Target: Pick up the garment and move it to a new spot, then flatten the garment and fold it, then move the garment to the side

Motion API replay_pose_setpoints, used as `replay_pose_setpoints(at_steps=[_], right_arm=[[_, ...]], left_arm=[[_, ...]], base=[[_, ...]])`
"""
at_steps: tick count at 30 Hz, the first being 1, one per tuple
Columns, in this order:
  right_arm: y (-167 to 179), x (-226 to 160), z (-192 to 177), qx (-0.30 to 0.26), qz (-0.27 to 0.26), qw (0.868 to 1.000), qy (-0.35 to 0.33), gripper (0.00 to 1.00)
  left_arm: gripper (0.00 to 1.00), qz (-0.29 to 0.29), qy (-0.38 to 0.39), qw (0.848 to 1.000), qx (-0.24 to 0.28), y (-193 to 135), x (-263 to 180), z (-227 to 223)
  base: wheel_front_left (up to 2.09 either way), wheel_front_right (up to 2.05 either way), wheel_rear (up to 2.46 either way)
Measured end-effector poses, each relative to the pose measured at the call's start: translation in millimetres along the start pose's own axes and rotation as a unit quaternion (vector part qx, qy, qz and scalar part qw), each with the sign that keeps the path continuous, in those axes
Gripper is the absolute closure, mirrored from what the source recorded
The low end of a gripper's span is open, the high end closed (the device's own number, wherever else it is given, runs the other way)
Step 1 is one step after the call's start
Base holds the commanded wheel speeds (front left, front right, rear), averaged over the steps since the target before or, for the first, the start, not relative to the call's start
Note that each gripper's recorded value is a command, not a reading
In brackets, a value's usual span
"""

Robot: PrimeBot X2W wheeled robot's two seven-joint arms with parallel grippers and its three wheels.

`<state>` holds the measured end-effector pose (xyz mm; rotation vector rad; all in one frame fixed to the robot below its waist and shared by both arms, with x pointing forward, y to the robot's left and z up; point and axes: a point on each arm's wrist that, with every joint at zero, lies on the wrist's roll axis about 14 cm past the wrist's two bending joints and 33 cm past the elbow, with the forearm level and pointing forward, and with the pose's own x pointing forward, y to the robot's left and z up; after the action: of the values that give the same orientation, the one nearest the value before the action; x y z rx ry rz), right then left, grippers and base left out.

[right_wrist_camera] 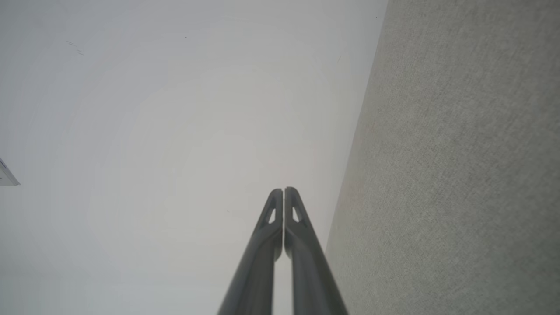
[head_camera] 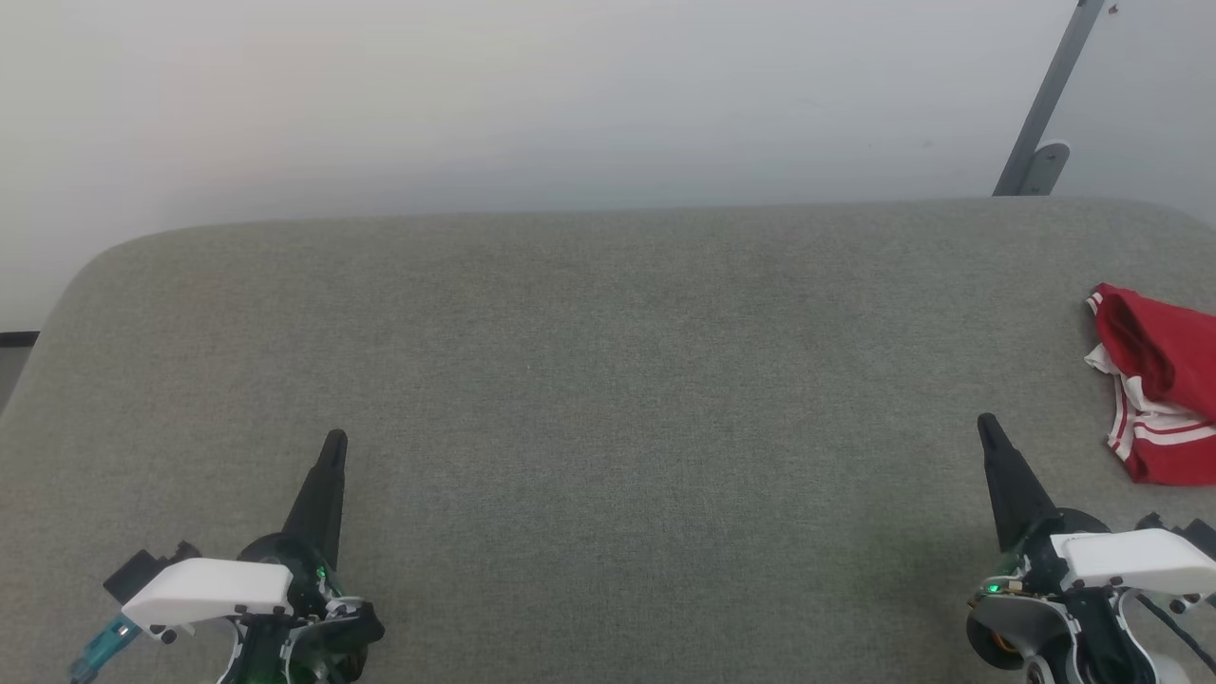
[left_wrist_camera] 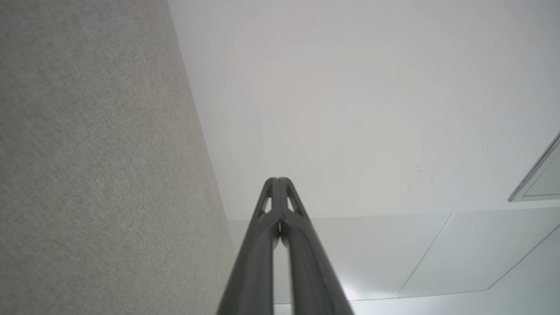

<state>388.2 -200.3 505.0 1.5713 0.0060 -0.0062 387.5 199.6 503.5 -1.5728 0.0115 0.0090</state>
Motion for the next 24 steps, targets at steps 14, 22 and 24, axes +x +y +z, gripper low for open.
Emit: replay_pose_setpoints(at_steps=[14,22,24], right_arm=[[0.0,0.0,-0.1,0.0,0.0,1.0,0.0,1.0],[0.0,0.0,0.0,0.0,0.0,1.0,0.0,1.0],[0.0,0.0,-0.1,0.0,0.0,1.0,0.0,1.0]], left_arm=[[1.0,0.0,0.0,1.0,0.0,0.0,0.0,0.0],[1.0,0.0,0.0,1.0,0.0,0.0,0.0,0.0],[1.0,0.0,0.0,1.0,0.0,0.0,0.0,0.0]], base=[[0.0,0.0,0.0],[0.0,0.0,0.0],[0.0,0.0,0.0]])
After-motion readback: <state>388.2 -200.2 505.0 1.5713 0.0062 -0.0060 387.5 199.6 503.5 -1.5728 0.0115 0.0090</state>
